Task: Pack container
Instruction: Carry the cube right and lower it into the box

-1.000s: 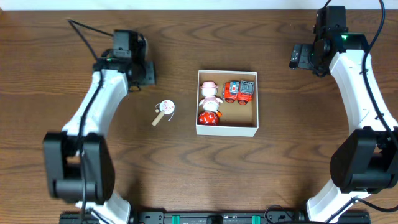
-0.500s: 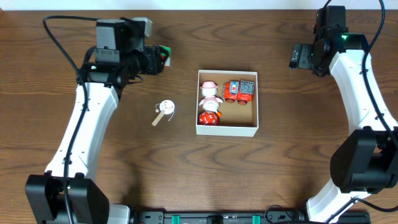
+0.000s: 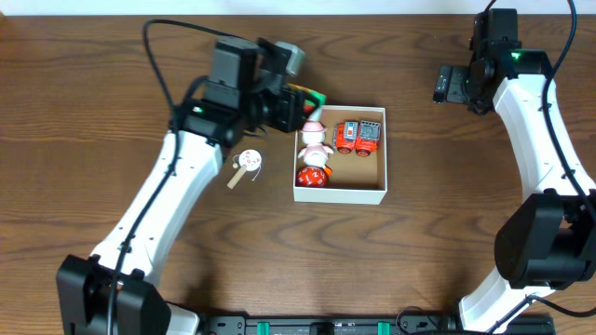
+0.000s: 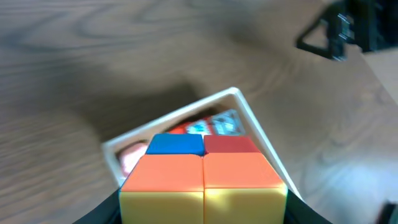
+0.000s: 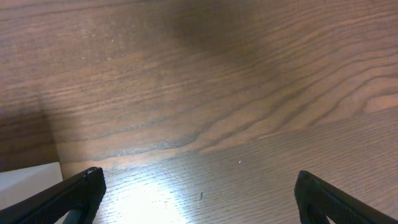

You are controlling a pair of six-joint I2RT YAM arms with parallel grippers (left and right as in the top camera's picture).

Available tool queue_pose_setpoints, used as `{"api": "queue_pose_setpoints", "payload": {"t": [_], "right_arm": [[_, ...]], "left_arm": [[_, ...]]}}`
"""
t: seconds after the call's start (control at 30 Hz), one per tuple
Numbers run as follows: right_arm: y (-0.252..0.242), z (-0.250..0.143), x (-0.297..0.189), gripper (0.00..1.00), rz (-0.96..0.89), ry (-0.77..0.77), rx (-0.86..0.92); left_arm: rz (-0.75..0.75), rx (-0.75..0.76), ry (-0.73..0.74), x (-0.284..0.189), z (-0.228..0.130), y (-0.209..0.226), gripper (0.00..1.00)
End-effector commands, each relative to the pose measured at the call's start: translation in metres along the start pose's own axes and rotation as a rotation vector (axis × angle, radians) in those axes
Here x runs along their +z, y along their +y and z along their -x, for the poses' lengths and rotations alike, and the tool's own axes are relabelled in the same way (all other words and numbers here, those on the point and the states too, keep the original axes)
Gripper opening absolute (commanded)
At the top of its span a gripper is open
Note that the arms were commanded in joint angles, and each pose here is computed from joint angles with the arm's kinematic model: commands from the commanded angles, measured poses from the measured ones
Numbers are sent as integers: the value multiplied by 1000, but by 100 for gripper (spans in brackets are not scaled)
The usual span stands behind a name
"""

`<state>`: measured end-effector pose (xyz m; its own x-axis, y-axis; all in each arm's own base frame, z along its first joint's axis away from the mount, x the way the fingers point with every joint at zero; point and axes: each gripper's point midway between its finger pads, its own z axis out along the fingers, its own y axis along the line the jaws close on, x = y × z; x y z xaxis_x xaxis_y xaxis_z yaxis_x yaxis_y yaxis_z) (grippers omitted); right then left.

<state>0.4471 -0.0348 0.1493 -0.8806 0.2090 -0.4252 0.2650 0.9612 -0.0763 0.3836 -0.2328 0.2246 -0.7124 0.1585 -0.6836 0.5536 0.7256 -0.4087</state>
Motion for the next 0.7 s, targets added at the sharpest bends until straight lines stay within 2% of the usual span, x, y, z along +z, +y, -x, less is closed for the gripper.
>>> {"api": "queue_pose_setpoints", "payload": {"t": [0.0,0.27,0.67], "right_arm": [[-3,8,-11,99,-4,-35,12],[-3,8,-11,99,-4,-35,12],[-3,8,-11,99,-4,-35,13]], "left_arm": [[-60,50,-12,1,7,-31,41],[-113,87,47,18,-11,-60,41],[-122,49,222,75,-60,-54,42]]}}
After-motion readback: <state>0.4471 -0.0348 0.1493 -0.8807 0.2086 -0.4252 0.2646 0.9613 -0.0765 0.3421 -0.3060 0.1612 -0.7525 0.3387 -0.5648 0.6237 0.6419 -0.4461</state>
